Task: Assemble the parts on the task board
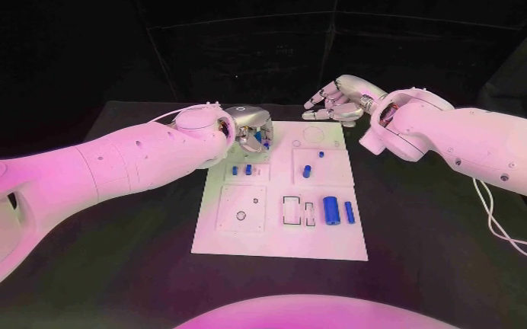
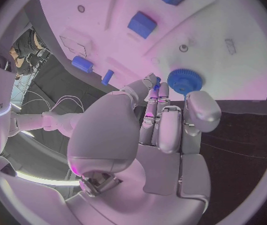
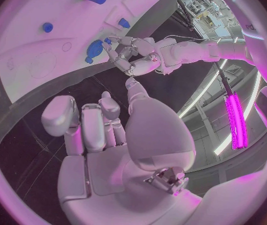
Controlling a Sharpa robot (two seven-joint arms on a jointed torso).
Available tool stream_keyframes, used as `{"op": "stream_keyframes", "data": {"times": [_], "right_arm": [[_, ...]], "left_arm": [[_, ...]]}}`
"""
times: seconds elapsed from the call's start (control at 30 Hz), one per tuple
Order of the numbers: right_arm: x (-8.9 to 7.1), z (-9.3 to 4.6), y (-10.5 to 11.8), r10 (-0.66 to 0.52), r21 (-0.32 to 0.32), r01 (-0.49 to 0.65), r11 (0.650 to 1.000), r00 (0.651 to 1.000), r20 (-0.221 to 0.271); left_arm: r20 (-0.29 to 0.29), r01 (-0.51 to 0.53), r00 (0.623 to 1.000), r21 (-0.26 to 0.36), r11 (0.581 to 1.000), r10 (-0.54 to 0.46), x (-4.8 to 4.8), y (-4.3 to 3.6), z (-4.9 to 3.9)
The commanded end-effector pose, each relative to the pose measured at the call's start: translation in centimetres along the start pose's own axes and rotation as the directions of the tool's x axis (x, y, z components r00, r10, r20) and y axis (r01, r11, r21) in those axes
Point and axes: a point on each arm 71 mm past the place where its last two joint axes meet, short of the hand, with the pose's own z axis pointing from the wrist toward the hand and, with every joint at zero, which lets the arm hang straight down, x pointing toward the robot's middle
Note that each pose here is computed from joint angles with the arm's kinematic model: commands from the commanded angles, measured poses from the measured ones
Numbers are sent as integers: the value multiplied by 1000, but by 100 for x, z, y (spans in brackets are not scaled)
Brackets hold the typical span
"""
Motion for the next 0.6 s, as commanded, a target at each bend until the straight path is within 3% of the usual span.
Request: {"op": "stream_keyframes", "data": {"times": [0.03, 0.27, 0.4, 0.6], "right_arm": [[-14, 4, 14, -2, -11, 2, 1000, 1000, 9], [-23, -4, 2, -3, -7, 3, 1000, 1000, 10], [-26, -6, -2, -3, -6, 3, 1000, 1000, 11], [-26, -5, -3, -3, -6, 3, 1000, 1000, 11]], "left_arm": [[49, 20, 999, 21, 1000, -21, -80, -3, -46], [34, 55, 998, -5, 998, -55, -116, 107, -173], [9, 65, 998, -32, 997, -65, -109, 203, -250], [-22, 69, 997, -56, 996, -70, -81, 287, -314]]}}
